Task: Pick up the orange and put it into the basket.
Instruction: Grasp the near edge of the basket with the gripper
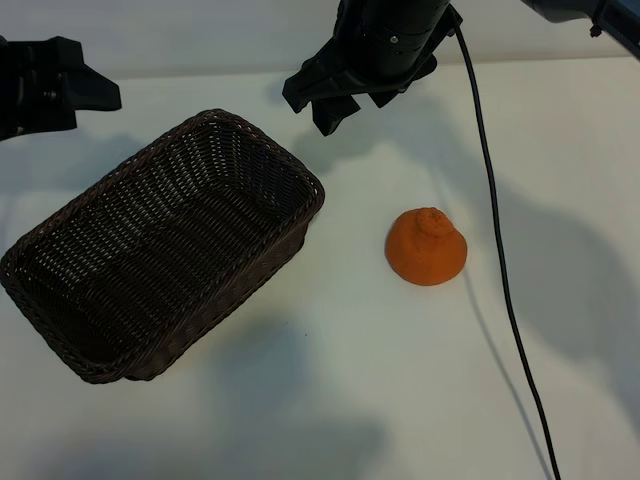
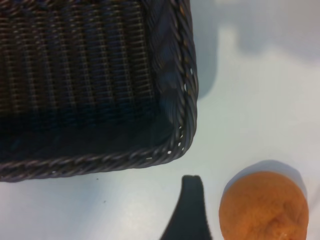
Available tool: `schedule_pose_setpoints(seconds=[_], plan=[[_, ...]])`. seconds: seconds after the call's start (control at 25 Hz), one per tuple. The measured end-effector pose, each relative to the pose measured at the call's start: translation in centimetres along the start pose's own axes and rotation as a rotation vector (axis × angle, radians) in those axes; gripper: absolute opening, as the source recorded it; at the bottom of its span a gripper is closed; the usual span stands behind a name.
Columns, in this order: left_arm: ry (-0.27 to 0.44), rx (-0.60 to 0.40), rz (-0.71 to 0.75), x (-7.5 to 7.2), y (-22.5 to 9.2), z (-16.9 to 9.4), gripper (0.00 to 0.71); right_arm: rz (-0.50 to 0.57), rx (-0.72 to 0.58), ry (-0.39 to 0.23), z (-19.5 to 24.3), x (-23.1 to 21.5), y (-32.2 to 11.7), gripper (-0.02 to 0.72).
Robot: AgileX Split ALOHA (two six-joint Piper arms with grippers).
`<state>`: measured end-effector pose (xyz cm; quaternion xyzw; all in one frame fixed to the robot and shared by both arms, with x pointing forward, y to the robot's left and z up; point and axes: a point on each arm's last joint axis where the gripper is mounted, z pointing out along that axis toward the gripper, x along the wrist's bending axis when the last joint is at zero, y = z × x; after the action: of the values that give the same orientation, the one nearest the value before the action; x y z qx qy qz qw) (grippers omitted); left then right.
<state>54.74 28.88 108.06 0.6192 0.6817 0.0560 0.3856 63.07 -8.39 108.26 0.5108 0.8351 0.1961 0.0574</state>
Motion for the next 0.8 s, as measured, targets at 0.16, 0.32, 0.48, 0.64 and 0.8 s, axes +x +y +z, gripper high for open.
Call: schedule_pose_setpoints(seconds=[0.16, 0.32, 0.48, 0.64, 0.8], plan=[[-0.005, 0.016, -0.001, 0.0, -0.1, 0.0, 0.588, 0.0, 0.0, 0.0, 0.0, 0.0, 0.0, 0.593], [0.03, 0.04, -0.005, 0.0, -0.6, -0.5, 0.588, 0.0, 0.0, 0.0, 0.0, 0.0, 0.0, 0.593], [0.119, 0.003, -0.031, 0.0, -2.0, -2.8, 0.588, 0.0, 0.0, 0.0, 0.0, 0.0, 0.0, 0.593], [0.192, -0.038, -0.117, 0.5, -5.1, -4.4, 0.588, 0.0, 0.0, 0.0, 0.0, 0.0, 0.0, 0.593], [0.266, -0.057, -0.224, 1.5, -8.7, -5.2, 0.588, 0.0, 0.0, -0.001, 0.0, 0.0, 0.0, 0.593]])
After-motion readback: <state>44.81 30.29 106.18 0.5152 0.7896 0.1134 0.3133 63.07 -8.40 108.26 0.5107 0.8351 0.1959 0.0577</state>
